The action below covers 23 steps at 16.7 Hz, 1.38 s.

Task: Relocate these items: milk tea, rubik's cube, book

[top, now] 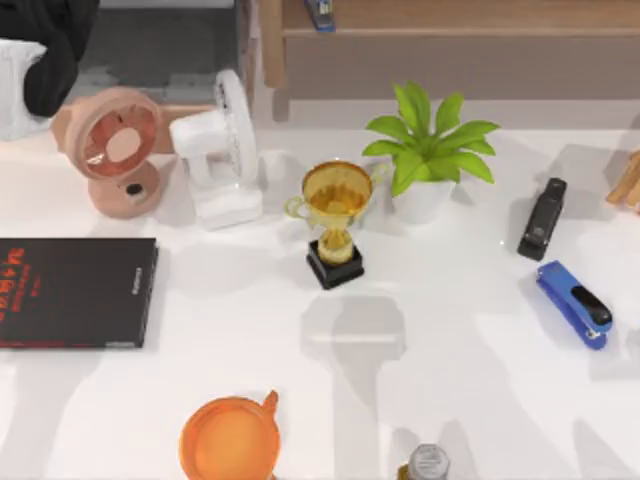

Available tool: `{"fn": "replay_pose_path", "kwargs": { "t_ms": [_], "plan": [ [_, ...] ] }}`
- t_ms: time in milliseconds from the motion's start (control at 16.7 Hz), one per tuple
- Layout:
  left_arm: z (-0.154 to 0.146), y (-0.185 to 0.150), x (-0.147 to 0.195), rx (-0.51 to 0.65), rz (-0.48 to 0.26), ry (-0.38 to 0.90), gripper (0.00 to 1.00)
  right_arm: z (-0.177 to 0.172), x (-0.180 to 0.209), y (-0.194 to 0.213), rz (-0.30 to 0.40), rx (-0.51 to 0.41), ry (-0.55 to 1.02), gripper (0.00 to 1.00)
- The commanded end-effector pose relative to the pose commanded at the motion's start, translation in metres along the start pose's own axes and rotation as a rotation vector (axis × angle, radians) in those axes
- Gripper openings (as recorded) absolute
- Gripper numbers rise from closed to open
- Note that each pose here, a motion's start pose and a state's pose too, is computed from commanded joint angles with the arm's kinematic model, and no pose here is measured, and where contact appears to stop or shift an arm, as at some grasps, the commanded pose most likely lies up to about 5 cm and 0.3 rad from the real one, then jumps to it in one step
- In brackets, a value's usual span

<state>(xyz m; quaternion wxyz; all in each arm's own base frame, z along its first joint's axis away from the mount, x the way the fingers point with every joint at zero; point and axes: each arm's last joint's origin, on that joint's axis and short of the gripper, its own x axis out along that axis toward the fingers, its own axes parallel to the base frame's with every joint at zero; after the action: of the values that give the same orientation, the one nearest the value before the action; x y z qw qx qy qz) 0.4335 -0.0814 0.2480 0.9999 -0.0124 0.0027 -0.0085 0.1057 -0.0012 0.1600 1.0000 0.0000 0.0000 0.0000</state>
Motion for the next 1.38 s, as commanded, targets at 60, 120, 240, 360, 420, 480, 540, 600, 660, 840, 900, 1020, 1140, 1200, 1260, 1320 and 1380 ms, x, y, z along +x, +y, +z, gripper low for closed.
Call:
{"fn": "replay_pose_path", "kwargs": {
  "t_ms": [60, 120, 240, 360, 420, 480, 540, 600, 660, 840, 900, 1020, 1140, 1200, 1260, 1320, 1380],
  "plan": [
    [0.0, 0.0, 0.0, 0.0, 0.0, 0.0, 1.0, 0.0, 0.0, 0.0, 0.0, 0.0, 0.0, 1.0],
    [0.0, 0.002, -0.001, 0.001, 0.004, 0.002, 1.0, 0.0, 0.0, 0.0, 0.0, 0.0, 0.0, 1.0],
    [0.0, 0.001, 0.003, 0.0, 0.001, 0.001, 1.0, 0.0, 0.0, 0.0, 0.0, 0.0, 0.0, 1.0],
    [0.0, 0.001, 0.012, 0.0, 0.0, 0.0, 1.0, 0.0, 0.0, 0.0, 0.0, 0.0, 0.0, 1.0],
    [0.0, 0.0, 0.017, 0.0, 0.0, 0.0, 1.0, 0.0, 0.0, 0.0, 0.0, 0.0, 0.0, 1.0],
    [0.0, 0.0, 0.022, 0.0, 0.0, 0.0, 1.0, 0.0, 0.0, 0.0, 0.0, 0.0, 0.0, 1.0],
    [0.0, 0.0, 0.026, 0.0, 0.0, 0.0, 1.0, 0.0, 0.0, 0.0, 0.0, 0.0, 0.0, 1.0],
    [0.0, 0.0, 0.029, 0.0, 0.0, 0.0, 1.0, 0.0, 0.0, 0.0, 0.0, 0.0, 0.0, 1.0],
    [0.0, 0.0, 0.03, 0.0, 0.0, 0.0, 1.0, 0.0, 0.0, 0.0, 0.0, 0.0, 0.0, 1.0],
    [0.0, 0.0, 0.03, 0.0, 0.0, 0.0, 1.0, 0.0, 0.0, 0.0, 0.0, 0.0, 0.0, 1.0],
    [0.0, 0.0, 0.03, 0.0, 0.0, 0.0, 0.92, 0.0, 0.0, 0.0, 0.0, 0.0, 0.0, 1.0],
    [0.0, 0.0, 0.03, 0.0, 0.0, 0.0, 0.77, 0.0, 0.0, 0.0, 0.0, 0.0, 0.0, 1.0],
    [0.0, 0.0, 0.03, 0.0, 0.0, 0.0, 0.62, 0.0, 0.0, 0.0, 0.0, 0.0, 0.0, 1.0],
    [0.0, 0.0, 0.03, 0.0, 0.0, 0.0, 0.55, 0.0, 0.0, 0.0, 0.0, 0.0, 0.0, 1.0],
    [0.0, 0.0, 0.03, 0.0, 0.0, 0.0, 0.47, 0.0, 0.0, 0.0, 0.0, 0.0, 0.0, 1.0],
    [0.0, 0.0, 0.03, 0.0, 0.0, 0.0, 0.4, 0.0, 0.0, 0.0, 0.0, 0.0, 0.0, 1.0],
    [0.0, 0.0, 0.03, 0.0, 0.0, 0.0, 0.32, 0.0, 0.0, 0.0, 0.0, 0.0, 0.0, 1.0]
  ]
}}
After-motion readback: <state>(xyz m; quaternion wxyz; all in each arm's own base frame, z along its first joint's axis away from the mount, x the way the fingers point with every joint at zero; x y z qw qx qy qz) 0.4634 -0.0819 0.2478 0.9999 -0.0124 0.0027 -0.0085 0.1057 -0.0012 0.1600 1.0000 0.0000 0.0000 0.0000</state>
